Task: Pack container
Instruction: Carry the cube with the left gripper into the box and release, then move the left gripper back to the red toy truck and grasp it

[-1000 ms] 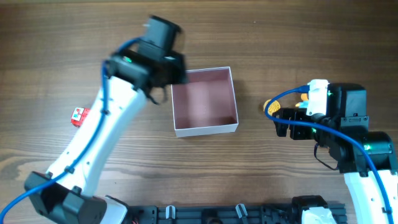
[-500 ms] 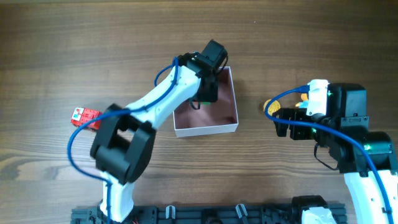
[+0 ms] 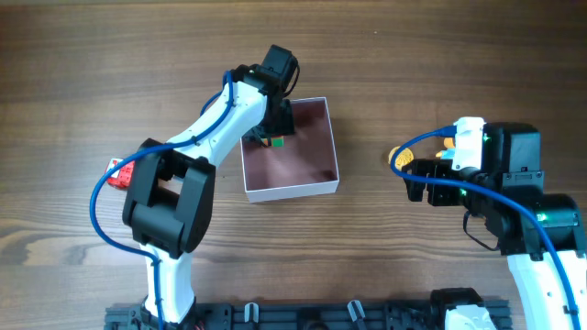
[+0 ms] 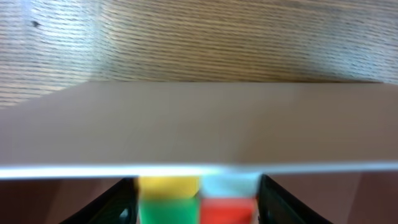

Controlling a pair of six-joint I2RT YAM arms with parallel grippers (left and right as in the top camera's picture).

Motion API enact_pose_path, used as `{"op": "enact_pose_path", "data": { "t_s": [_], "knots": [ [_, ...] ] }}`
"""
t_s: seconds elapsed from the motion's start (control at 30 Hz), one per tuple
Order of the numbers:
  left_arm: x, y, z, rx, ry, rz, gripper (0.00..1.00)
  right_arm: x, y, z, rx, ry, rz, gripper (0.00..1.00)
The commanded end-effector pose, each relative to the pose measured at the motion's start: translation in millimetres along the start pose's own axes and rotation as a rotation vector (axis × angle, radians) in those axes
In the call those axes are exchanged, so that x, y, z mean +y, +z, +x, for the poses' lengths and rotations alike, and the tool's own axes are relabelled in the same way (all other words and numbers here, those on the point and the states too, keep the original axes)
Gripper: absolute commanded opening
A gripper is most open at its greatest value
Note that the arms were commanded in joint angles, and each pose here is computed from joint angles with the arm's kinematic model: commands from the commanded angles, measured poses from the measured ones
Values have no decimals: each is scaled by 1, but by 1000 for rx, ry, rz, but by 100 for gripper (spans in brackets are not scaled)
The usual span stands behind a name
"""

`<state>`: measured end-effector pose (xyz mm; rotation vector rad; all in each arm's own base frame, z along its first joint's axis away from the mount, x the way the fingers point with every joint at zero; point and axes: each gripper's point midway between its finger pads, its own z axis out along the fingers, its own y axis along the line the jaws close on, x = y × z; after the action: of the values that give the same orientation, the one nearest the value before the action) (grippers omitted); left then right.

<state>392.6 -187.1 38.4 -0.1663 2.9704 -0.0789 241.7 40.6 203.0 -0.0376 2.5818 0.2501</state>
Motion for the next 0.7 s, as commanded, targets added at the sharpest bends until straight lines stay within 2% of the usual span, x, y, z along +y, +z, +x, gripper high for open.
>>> {"op": "enact_pose_path", "data": {
  "t_s": [0.0,0.17,0.27,0.37,0.5,0.53,0.67],
  "knots": [
    [-9,-6,3,2,8,29,64,3,-5,-6,-18,-24,-5,100],
    [-8,-20,4,-5,8,38,63,3,-5,-6,-16,-23,-5,100],
    [-8,-46,7,-13,13,43,63,3,-5,-6,-17,-24,-5,100],
    [-4,-87,5,-63,12,55,73,3,-5,-6,-17,-23,-5,100],
    [25,-156,0,-207,-22,33,84,3,-5,-6,-16,-23,-5,100],
    [41,-178,-1,-260,-43,9,97,3,-5,-6,-16,-23,-5,100],
    [99,-232,4,-367,-165,-40,100,3,-5,-7,-19,-24,-5,100]
  ]
}}
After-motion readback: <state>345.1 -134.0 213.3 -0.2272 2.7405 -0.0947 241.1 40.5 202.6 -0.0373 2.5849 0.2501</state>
